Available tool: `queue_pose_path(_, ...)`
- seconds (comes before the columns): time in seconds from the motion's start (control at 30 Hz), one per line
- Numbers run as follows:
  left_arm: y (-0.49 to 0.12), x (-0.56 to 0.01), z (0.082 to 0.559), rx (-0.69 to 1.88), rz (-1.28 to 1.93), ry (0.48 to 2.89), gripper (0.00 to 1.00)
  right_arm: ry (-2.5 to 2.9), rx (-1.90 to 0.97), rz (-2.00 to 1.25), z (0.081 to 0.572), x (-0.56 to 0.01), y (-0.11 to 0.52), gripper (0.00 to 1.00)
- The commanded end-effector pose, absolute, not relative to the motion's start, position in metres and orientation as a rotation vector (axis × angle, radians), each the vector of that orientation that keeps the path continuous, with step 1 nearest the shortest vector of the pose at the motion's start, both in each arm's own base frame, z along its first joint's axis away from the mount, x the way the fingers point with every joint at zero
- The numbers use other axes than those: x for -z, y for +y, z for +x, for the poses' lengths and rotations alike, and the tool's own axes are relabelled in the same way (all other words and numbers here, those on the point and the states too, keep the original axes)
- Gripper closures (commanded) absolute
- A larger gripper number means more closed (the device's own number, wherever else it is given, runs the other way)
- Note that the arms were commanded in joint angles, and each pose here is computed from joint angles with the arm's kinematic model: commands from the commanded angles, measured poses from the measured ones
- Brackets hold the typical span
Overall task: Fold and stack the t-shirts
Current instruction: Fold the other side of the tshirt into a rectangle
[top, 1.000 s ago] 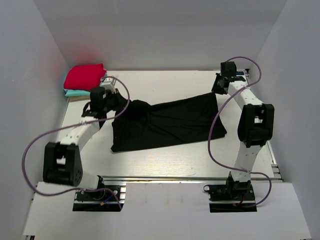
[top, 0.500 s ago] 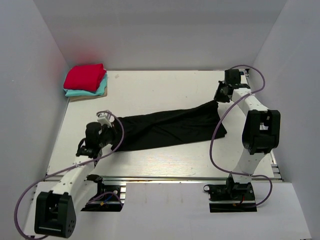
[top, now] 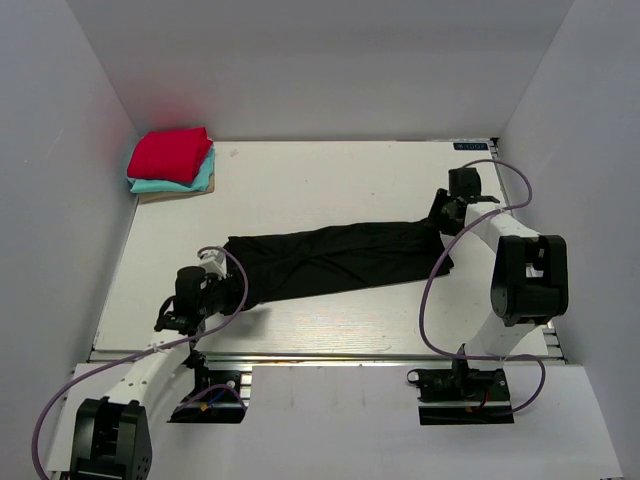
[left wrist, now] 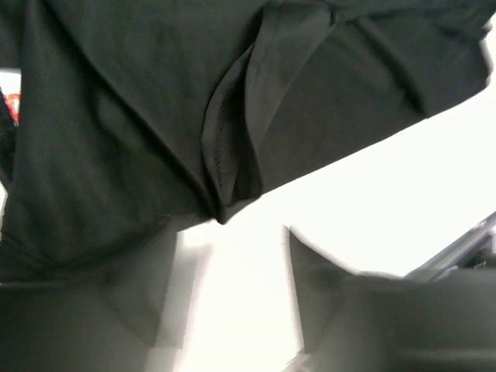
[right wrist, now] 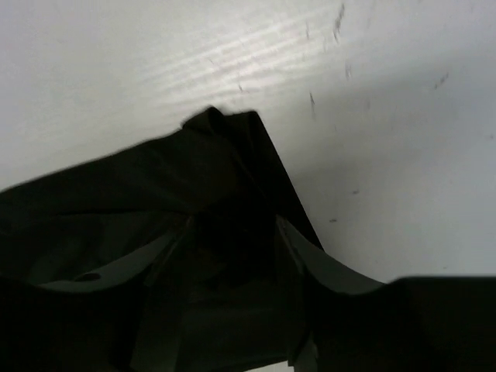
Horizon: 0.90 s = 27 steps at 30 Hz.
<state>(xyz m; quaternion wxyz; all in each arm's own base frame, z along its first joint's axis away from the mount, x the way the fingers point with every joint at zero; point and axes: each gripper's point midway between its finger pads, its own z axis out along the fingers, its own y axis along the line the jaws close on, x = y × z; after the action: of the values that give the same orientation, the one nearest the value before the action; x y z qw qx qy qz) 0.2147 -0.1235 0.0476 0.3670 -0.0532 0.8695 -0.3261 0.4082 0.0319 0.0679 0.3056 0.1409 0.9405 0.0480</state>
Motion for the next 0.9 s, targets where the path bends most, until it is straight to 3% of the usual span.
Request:
queue_pose_path(0.0, -0.123, -0.055, 0.212, 0.833, -0.134, 2.246, 0.22, 2.448, -0.053, 0.436, 0.404, -0.068, 0.017, 0.49)
queue_pose_path(0.03, -0.122, -0.063, 0.215, 0.822, -0.137, 2.235, 0.08, 2.446, -0.02, 0.452, 0.403, -0.066, 0.012, 0.41)
queue_pose_path(0.07, -0.118, -0.065, 0.217, 0.792, -0.135, 2.231, 0.0, 2.446, -0.018, 0.466, 0.402, -0.069, 0.013, 0.33)
queue_pose_path(0.17, -0.115, -0.074, 0.22, 0.775, -0.172, 2.218, 0.0, 2.408, 0.029, 0.505, 0.403, -0.085, 0.005, 0.18)
queue_pose_path(0.33, -0.115, -0.109, 0.237, 0.782, -0.209, 2.13, 0.0, 2.337, 0.02, 0.508, 0.4, -0.121, 0.005, 0.1)
queue_pose_path(0.6, -0.121, -0.131, 0.279, 0.77, -0.148, 2.113, 0.0, 2.28, -0.503, 0.021, 0.406, -0.148, 0.1, 0.1)
queue_pose_path(0.87, -0.154, -0.095, 0.313, 0.957, -0.11, 2.222, 0.0, 2.401, -0.504, -0.13, 0.405, -0.098, 0.135, 0.12)
